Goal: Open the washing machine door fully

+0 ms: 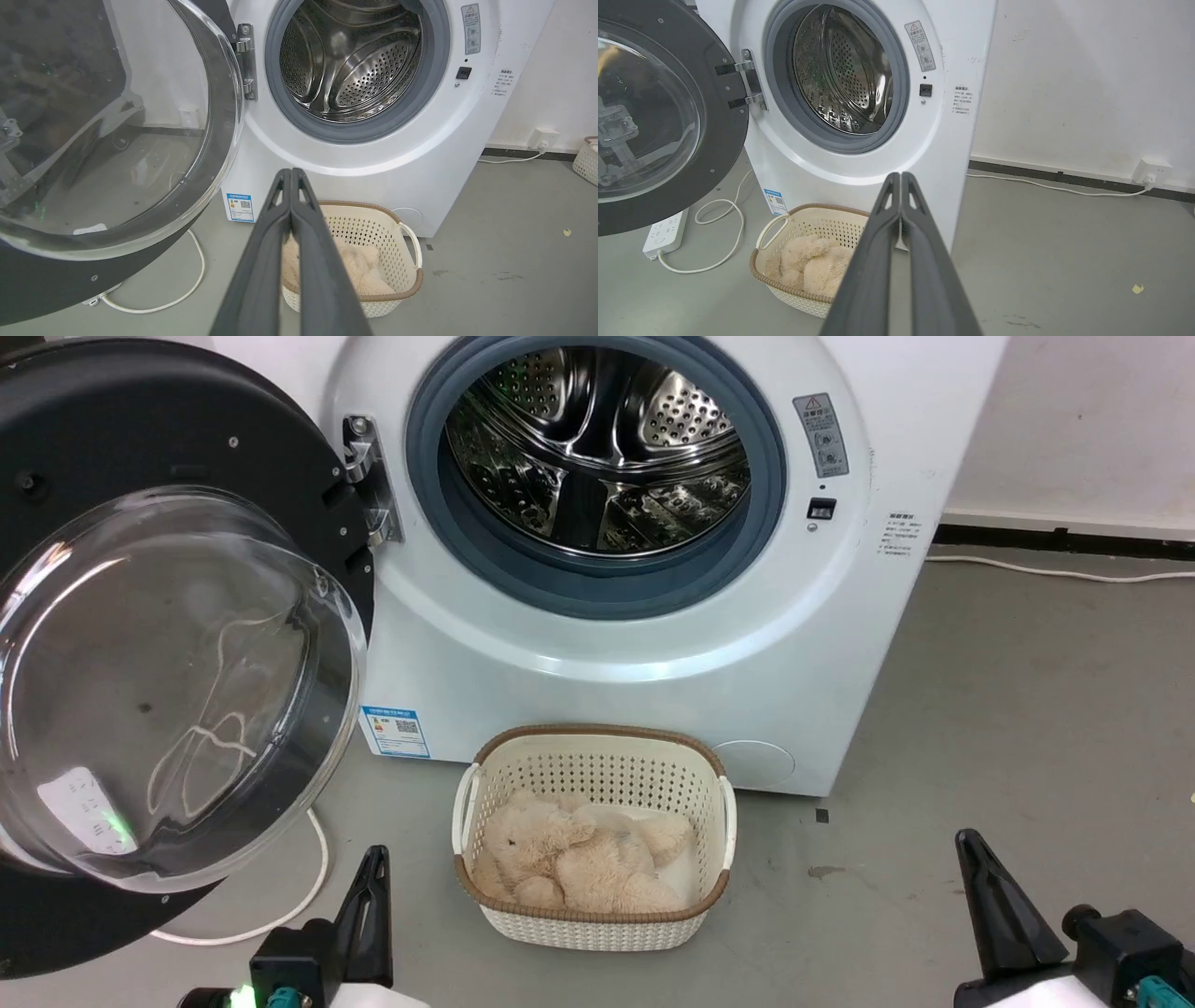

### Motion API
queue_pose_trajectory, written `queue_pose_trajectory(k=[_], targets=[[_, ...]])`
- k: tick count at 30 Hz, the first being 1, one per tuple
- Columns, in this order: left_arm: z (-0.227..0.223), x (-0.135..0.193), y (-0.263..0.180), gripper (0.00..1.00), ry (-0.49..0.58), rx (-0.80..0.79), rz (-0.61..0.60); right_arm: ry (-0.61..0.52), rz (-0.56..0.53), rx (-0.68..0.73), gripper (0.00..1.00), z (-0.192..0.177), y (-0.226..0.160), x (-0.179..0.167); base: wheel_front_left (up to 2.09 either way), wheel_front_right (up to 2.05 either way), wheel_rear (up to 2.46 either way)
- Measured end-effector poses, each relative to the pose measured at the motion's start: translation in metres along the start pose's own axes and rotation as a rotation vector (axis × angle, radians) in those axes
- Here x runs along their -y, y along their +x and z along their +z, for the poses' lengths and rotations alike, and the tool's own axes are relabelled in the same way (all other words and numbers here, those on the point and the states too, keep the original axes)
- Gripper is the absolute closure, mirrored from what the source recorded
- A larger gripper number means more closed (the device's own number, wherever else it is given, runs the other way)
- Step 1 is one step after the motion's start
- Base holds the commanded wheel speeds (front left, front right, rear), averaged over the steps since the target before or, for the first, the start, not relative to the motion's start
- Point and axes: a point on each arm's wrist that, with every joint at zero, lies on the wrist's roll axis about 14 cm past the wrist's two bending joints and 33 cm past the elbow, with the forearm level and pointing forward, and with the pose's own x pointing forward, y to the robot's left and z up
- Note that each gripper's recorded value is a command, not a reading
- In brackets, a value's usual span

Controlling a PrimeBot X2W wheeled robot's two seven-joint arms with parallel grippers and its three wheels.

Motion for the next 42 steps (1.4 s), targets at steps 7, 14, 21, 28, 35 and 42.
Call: queue_pose_trajectory(k=[7,14,21,28,35,42], targets=[[0.0,-0.002,0.002,1.0,0.008,-0.007,0.004,-0.001,0.004,-0.005,1.0,0.0,0.003,-0.001,0.0,0.0,0.0],[-0.001,-0.001,0.002,1.0,0.012,-0.017,-0.001,-0.007,0.009,-0.019,1.0,-0.001,0.004,-0.003,0.0,0.0,0.0],[0.003,-0.001,0.007,1.0,0.021,-0.014,-0.006,-0.013,0.014,-0.021,1.0,0.0,0.007,-0.004,0.0,0.0,0.0],[0.002,-0.002,0.007,1.0,0.026,-0.025,-0.007,-0.016,0.019,-0.038,1.0,-0.002,0.007,-0.006,0.0,0.0,0.0],[0.002,-0.004,0.009,1.0,0.033,-0.029,-0.002,-0.023,0.024,-0.051,1.0,-0.004,0.008,-0.007,0.0,0.0,0.0],[0.003,-0.004,0.012,1.0,0.041,-0.034,-0.007,-0.026,0.03,-0.05,1.0,-0.001,0.012,-0.009,0.0,0.0,0.0]])
